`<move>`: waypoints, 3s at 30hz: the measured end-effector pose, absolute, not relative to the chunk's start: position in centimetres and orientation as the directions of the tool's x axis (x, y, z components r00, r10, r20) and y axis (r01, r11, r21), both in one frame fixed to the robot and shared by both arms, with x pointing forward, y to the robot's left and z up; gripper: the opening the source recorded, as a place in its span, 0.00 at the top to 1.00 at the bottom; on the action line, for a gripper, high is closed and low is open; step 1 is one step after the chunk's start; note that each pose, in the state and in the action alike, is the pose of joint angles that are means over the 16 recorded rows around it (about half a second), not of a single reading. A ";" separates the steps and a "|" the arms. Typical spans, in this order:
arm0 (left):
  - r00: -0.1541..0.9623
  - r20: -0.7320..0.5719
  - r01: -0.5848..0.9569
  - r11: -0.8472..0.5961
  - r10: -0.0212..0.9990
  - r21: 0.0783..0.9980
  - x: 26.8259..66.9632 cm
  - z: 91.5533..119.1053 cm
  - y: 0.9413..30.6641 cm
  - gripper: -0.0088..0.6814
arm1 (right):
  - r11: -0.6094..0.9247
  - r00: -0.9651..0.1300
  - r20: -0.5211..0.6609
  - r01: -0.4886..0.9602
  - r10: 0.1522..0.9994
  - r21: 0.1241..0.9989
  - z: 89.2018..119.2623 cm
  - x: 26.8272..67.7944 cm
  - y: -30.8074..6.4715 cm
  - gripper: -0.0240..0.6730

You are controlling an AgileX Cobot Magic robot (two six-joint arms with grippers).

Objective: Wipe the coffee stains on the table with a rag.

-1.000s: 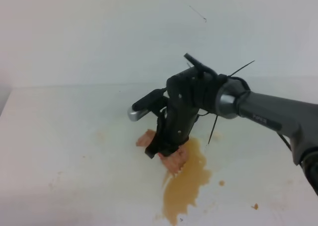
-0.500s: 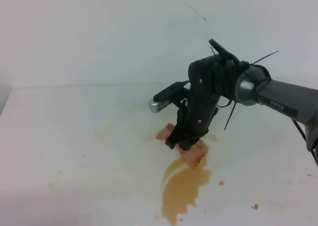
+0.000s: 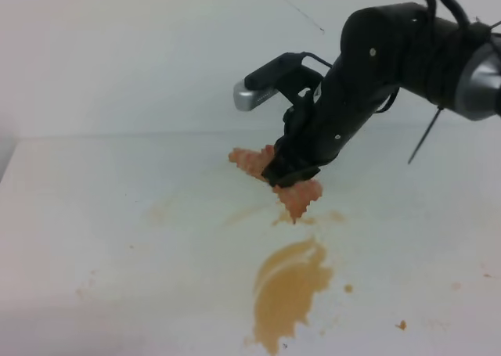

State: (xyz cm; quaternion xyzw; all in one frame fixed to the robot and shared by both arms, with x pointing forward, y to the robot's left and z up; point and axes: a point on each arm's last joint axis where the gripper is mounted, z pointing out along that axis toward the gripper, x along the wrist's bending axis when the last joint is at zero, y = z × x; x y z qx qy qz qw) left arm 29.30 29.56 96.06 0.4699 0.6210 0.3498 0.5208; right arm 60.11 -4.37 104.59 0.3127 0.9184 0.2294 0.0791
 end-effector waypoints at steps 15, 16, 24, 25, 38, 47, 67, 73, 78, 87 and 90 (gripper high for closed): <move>-0.016 -0.318 0.219 0.314 0.948 0.924 29.3 96.1 29.6 0.99 | 0.797 -0.900 0.185 0.437 0.396 0.417 97.5 51.2 -4.7 0.90; -0.016 -0.318 0.219 0.314 0.948 0.924 29.3 96.1 29.6 0.99 | 0.802 -0.900 0.193 0.437 0.392 0.408 96.9 51.0 -4.7 0.90; -0.016 -0.318 0.219 0.314 0.948 0.924 29.3 96.1 29.6 0.99 | 0.823 -0.882 0.224 0.468 0.414 0.323 92.6 51.2 -4.3 0.90; -0.016 -0.318 0.219 0.314 0.948 0.924 29.3 96.1 29.6 0.99 | 0.823 -0.879 0.225 0.474 0.421 0.312 92.2 51.4 -4.3 0.90; -0.021 -0.318 0.218 0.315 0.948 0.924 29.3 96.1 29.6 0.99 | 0.787 -0.816 0.182 0.577 0.548 0.218 89.9 56.7 -5.9 0.90; -0.024 -0.318 0.217 0.315 0.948 0.924 29.3 96.1 29.6 0.99 | 0.732 -0.759 0.192 0.651 0.622 0.203 89.4 61.1 -8.4 0.90; -0.024 -0.318 0.217 0.315 0.948 0.924 29.3 96.1 29.6 0.99 | 0.622 -0.724 0.068 0.633 0.687 0.461 95.8 65.8 -12.3 0.90; -0.024 -0.318 0.217 0.315 0.948 0.924 29.3 96.1 29.6 0.99 | 0.551 -0.658 0.055 0.672 0.751 0.495 94.8 67.4 -13.8 0.89; -0.024 -0.318 0.217 0.315 0.948 0.924 29.3 96.1 29.6 0.99 | 0.515 -0.624 0.089 0.710 0.777 0.480 92.3 68.0 -13.8 0.89; -0.024 -0.318 0.217 0.315 0.948 0.924 29.3 96.1 29.6 0.99 | 0.540 -0.656 0.186 0.724 0.732 0.430 88.9 66.9 -10.6 0.89; -0.024 -0.318 0.217 0.315 0.948 0.924 29.3 96.1 29.6 0.99 | 0.574 -0.689 0.210 0.705 0.694 0.417 88.6 65.9 -8.8 0.89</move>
